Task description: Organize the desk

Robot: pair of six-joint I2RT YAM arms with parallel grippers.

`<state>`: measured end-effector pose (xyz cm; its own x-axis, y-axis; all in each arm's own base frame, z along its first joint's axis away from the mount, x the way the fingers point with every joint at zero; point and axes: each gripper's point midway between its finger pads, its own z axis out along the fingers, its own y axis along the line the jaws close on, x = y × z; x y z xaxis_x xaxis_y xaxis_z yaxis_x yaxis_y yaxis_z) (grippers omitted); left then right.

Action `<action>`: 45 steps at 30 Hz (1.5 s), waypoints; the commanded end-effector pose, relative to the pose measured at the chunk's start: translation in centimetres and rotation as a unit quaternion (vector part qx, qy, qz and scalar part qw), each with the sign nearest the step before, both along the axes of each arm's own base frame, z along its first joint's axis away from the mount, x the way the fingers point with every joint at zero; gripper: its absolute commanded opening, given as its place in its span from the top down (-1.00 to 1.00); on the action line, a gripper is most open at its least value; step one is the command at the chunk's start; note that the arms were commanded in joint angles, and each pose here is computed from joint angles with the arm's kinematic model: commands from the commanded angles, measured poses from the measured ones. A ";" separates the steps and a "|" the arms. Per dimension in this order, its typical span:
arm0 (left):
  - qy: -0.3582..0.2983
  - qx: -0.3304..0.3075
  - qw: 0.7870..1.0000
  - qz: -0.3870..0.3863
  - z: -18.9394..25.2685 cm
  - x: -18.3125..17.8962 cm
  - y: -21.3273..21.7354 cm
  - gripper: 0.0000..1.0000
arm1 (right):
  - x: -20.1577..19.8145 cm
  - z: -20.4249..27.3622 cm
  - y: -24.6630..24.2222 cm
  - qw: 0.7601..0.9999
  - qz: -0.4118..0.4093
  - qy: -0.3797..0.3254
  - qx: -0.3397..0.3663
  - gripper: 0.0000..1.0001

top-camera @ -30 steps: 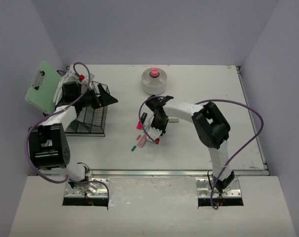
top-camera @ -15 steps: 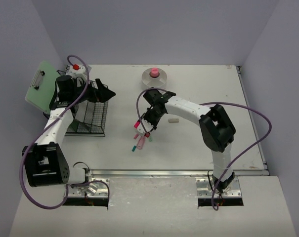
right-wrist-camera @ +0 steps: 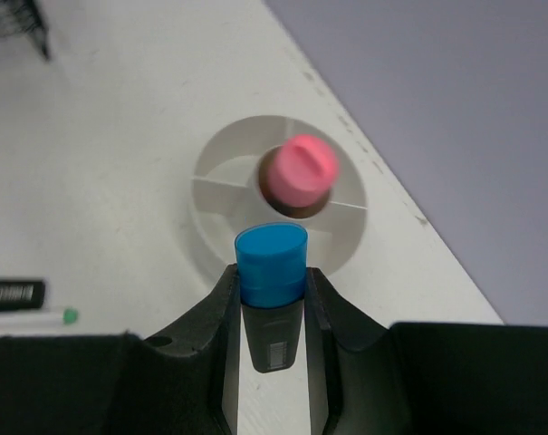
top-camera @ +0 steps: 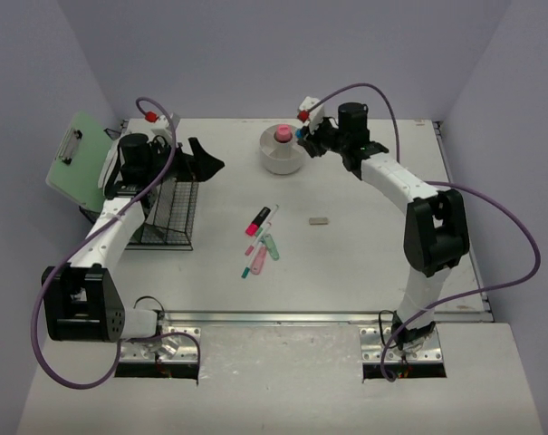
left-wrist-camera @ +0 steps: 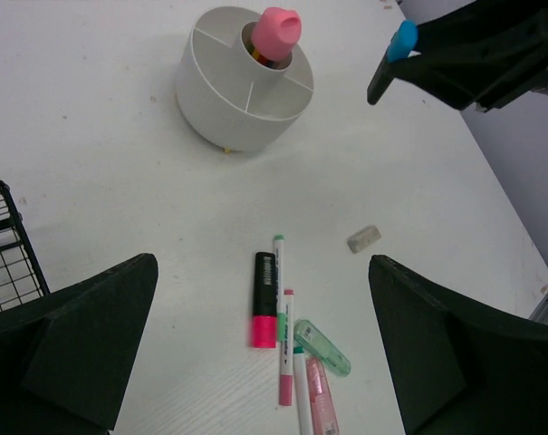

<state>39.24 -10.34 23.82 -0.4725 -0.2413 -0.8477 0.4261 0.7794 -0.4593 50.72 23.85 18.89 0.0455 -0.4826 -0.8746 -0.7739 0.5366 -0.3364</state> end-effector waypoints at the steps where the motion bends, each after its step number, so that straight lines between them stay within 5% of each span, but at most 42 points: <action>1: -0.028 -0.020 0.999 0.009 2.1 0.8 -0.6 -1.00 | 3.8 9.1 -2.8 0.963 -0.173 -0.039 0.204 1.00; 5: -0.023 -0.023 0.999 0.014 2.3 1.3 -0.5 -1.00 | 6.8 8.7 -6.1 0.926 -0.276 -0.029 0.254 1.00; 17: -0.003 -0.034 0.999 0.006 1.2 1.9 -2.1 -1.00 | 11.4 6.4 -6.1 0.895 -0.315 -0.016 0.316 1.00; 29: 0.017 0.012 0.999 0.026 -1.4 2.0 -2.3 -1.00 | 12.3 1.7 -4.5 0.901 -0.298 0.021 0.315 1.00; 39: 0.055 0.213 0.975 0.040 -8.0 -0.3 -6.3 -1.00 | 11.2 -2.0 -2.8 0.912 -0.275 0.066 0.298 1.00; 42: 0.081 0.226 0.970 0.035 -9.6 -0.2 -6.8 -1.00 | 11.1 -2.2 -2.4 0.914 -0.271 0.065 0.294 0.99; 45: 0.121 0.223 0.967 0.008 -11.2 0.5 -8.1 -0.94 | 10.8 -2.6 -1.9 0.916 -0.265 0.070 0.292 0.77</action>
<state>37.30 -18.88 12.75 -0.6527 0.1004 -0.7509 0.3672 0.9089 -0.1977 61.50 20.69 15.32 -0.2381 0.1369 -0.9616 -0.3279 0.9206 0.2122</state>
